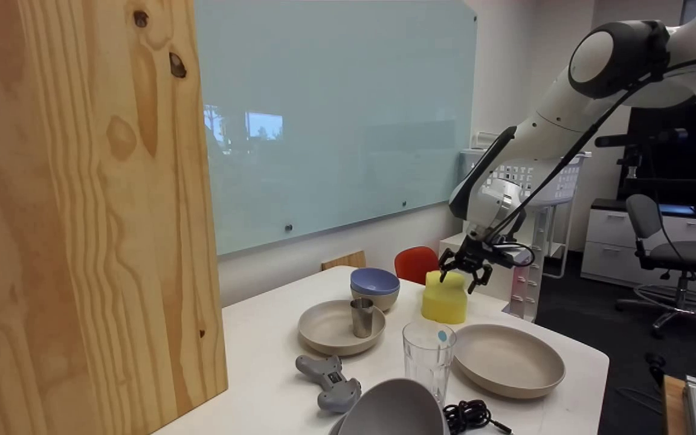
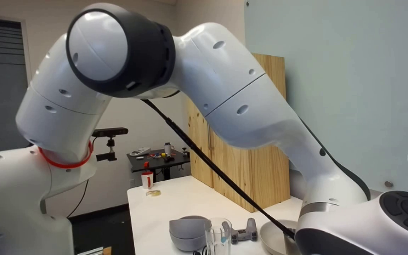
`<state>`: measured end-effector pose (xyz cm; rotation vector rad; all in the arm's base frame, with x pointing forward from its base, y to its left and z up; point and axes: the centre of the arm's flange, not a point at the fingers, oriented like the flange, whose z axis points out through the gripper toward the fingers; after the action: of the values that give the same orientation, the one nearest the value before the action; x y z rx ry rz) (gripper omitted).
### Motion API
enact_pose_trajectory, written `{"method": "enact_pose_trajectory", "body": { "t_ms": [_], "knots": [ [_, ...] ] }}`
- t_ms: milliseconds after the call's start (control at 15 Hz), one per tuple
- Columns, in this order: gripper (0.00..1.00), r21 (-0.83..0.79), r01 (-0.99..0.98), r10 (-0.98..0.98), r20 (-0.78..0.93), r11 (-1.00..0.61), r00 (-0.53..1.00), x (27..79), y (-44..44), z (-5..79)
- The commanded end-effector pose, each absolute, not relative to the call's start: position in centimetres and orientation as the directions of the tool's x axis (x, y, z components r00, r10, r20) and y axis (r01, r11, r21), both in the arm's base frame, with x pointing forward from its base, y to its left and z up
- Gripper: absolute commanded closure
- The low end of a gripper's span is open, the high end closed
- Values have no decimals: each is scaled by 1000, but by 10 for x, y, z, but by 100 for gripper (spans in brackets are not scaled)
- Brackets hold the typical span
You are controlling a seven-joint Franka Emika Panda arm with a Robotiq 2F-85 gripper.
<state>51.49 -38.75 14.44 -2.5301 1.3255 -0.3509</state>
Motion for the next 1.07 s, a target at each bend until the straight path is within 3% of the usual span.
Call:
{"method": "enact_pose_trajectory", "body": {
  "t_ms": [0, 600, 667, 733, 1000],
  "knots": [
    [0, -350, -751, -808, 30, -560, 589, 505, -381, 128],
    [0, -338, -658, -702, 8, -673, 713, 492, -368, 118],
    [25, -339, -651, -694, 8, -679, 720, 491, -368, 117],
    [27, -339, -641, -684, 11, -689, 729, 490, -369, 116],
    [57, -342, -601, -651, 42, -722, 758, 489, -368, 123]
  ]
}}
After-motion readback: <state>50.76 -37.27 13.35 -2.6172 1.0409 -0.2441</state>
